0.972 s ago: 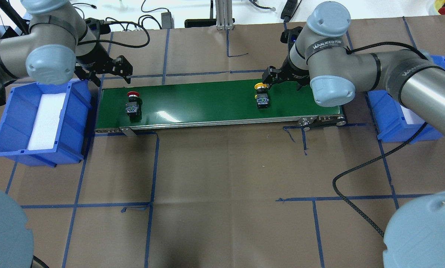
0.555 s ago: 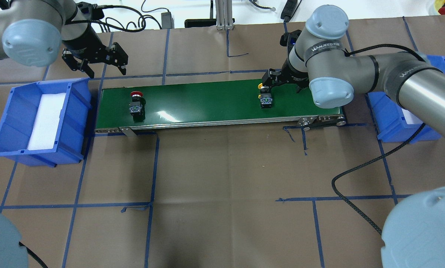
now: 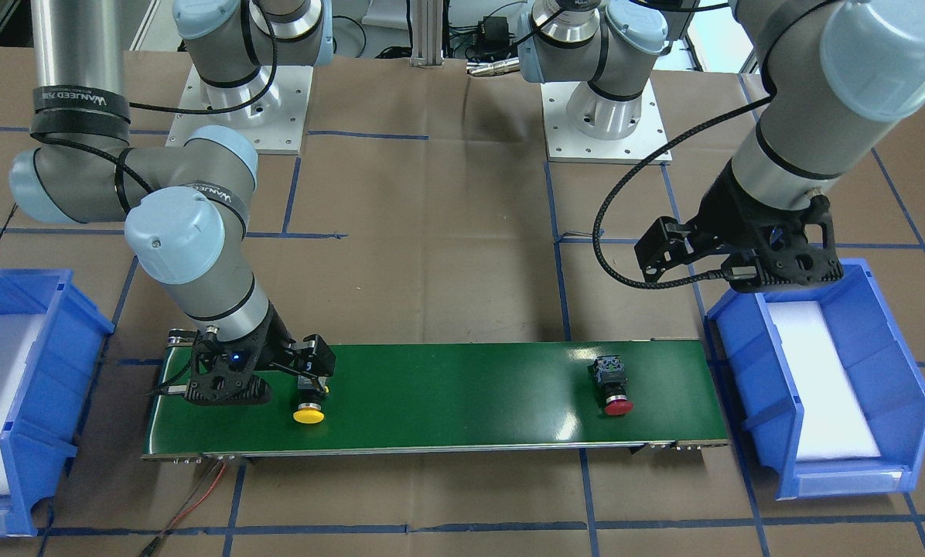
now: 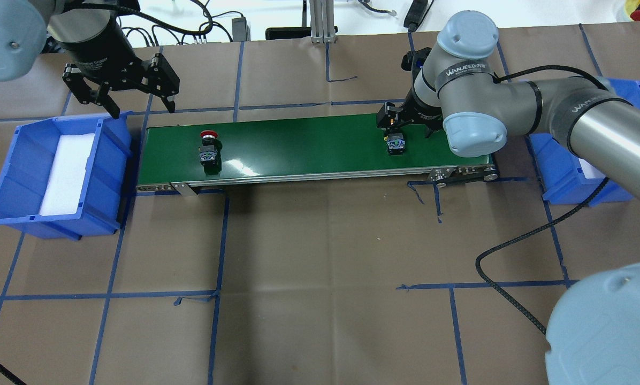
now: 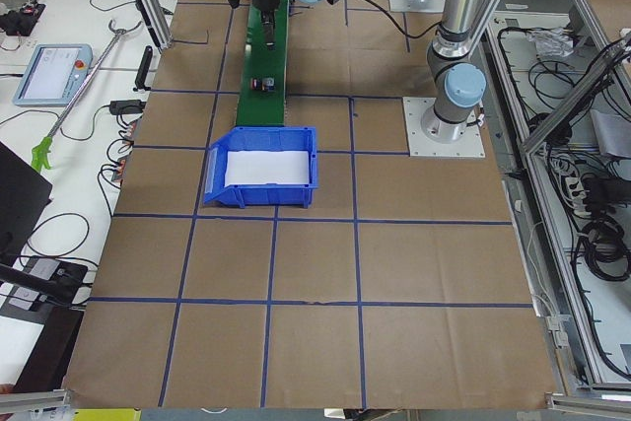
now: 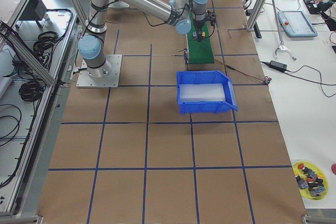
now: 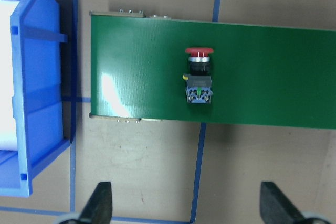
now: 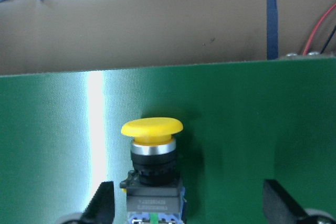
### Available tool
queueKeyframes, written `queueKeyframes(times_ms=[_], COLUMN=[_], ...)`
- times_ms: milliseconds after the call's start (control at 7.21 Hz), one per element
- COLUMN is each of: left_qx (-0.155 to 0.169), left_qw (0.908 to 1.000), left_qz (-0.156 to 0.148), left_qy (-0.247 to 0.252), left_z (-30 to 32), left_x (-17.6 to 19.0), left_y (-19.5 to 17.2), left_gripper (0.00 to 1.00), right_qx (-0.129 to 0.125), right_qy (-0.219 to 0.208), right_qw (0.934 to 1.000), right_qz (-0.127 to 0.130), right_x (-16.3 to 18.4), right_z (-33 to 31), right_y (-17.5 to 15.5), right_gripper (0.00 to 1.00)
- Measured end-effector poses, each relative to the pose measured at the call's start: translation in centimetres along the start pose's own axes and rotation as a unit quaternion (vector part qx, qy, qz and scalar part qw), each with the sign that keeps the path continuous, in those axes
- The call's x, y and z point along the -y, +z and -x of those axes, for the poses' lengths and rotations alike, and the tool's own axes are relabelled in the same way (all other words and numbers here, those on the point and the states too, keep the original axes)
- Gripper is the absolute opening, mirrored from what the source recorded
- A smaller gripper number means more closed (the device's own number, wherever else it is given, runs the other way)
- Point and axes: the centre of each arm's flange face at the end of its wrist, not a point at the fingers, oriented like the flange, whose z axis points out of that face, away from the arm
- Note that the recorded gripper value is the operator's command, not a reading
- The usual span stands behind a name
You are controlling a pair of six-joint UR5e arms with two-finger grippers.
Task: Transport two buttons from left to right
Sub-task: 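Lift the yellow button with the right gripper and carry it to the far blue bin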
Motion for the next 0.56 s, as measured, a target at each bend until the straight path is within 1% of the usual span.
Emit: queueKeyframes(times_ms=[139, 278, 416, 555], left_qx=[0.002, 0.002, 0.001, 0.000], left_qw=[1.0000, 1.0000, 1.0000, 1.0000], left_qz=[0.000, -0.001, -0.002, -0.003], left_qy=[0.004, 0.007, 0.006, 0.004], left_z=[-0.6, -1.0, -1.3, -1.4], left_x=[-0.8, -1.4, -1.7, -1.8], left_y=[-0.2, -0.3, -0.4, -0.4], left_gripper=[1.00, 1.00, 1.00, 1.00], right_qx=[-0.001, -0.002, -0.003, -0.004], right_qy=[0.000, 0.000, -0.001, 0.000], right_qw=[1.0000, 0.9999, 0.9999, 0.9998], right_qz=[0.006, 0.012, 0.016, 0.018], right_x=[-0.4, -0.7, -0.9, -1.0], right_z=[-0.1, -0.2, -0.3, -0.3], right_y=[0.5, 0.9, 1.4, 1.6], right_gripper=[0.99, 0.72, 0.23, 0.07])
